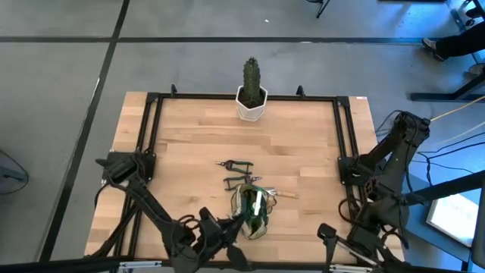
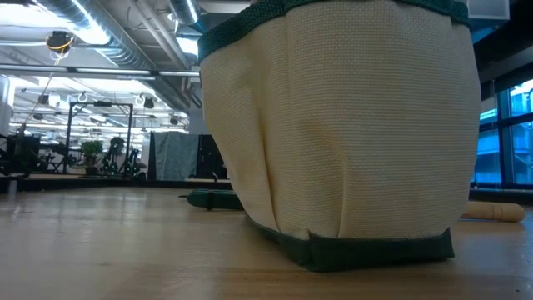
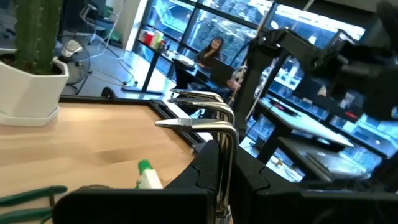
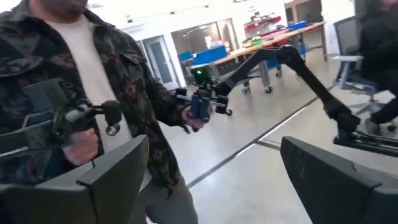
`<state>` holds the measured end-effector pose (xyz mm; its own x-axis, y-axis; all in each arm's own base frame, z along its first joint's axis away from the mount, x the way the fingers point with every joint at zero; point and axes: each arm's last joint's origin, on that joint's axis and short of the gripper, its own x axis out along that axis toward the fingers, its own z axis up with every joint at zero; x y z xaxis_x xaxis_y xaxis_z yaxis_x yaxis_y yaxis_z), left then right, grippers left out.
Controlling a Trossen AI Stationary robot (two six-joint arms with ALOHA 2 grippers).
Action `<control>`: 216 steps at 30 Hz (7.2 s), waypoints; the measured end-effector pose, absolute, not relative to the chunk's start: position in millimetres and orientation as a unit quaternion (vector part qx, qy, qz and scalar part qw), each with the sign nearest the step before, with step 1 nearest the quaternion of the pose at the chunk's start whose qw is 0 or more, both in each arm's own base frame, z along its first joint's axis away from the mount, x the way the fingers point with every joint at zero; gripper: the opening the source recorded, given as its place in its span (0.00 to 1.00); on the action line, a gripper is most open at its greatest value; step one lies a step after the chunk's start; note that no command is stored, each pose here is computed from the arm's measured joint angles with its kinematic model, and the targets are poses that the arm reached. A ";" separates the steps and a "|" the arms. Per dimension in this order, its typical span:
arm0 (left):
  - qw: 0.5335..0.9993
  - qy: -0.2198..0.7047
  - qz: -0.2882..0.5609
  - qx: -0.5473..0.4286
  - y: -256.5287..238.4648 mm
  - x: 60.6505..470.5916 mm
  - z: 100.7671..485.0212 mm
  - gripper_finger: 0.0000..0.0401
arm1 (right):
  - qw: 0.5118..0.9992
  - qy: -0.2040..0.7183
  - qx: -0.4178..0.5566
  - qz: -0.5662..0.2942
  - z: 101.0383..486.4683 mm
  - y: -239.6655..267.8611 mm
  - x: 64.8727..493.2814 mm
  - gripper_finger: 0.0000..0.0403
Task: Pick & Place Garden tools in Gardening bag
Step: Put the hand rake into the gardening bag
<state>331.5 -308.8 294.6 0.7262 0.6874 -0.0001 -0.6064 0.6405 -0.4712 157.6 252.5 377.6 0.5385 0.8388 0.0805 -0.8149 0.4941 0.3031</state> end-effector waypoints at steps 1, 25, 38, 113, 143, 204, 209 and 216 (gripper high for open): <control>0.904 -0.087 0.355 -0.221 -310.9 328.6 290.5 0.02 | 0.861 0.040 0.156 0.482 377.7 251.9 158.5 0.91; 0.954 -0.012 0.053 -0.296 -223.9 201.4 274.9 0.02 | 0.916 0.039 0.176 0.359 375.0 221.9 198.6 0.91; 0.976 -0.031 -0.027 -0.216 -197.6 163.6 233.6 0.02 | 0.941 0.030 0.221 0.254 375.3 189.3 229.4 0.91; 0.928 -0.041 0.340 -0.147 -279.6 366.7 190.7 0.02 | 0.908 0.146 0.139 0.366 382.6 158.2 188.0 0.91; 0.932 0.009 0.318 -0.172 -270.5 367.1 165.4 0.02 | 0.908 0.147 0.142 0.365 382.4 158.0 188.1 0.91; 0.914 -0.003 0.254 -0.317 -310.8 338.4 172.6 0.40 | 0.912 0.155 0.178 0.336 382.5 148.1 196.0 0.91; 0.910 0.032 0.239 -0.338 -310.7 335.6 165.8 0.43 | 0.912 0.155 0.178 0.336 382.5 148.1 196.0 0.91; 0.902 0.047 0.214 -0.371 -314.6 329.5 177.6 0.41 | 0.912 0.155 0.178 0.336 382.5 148.1 196.0 0.91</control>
<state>329.5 -314.6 177.6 0.9037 0.3517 -0.2441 -0.4218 0.6335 -0.6487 196.0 148.1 382.5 0.7260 0.6681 -0.1629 -0.5582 0.7109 0.4278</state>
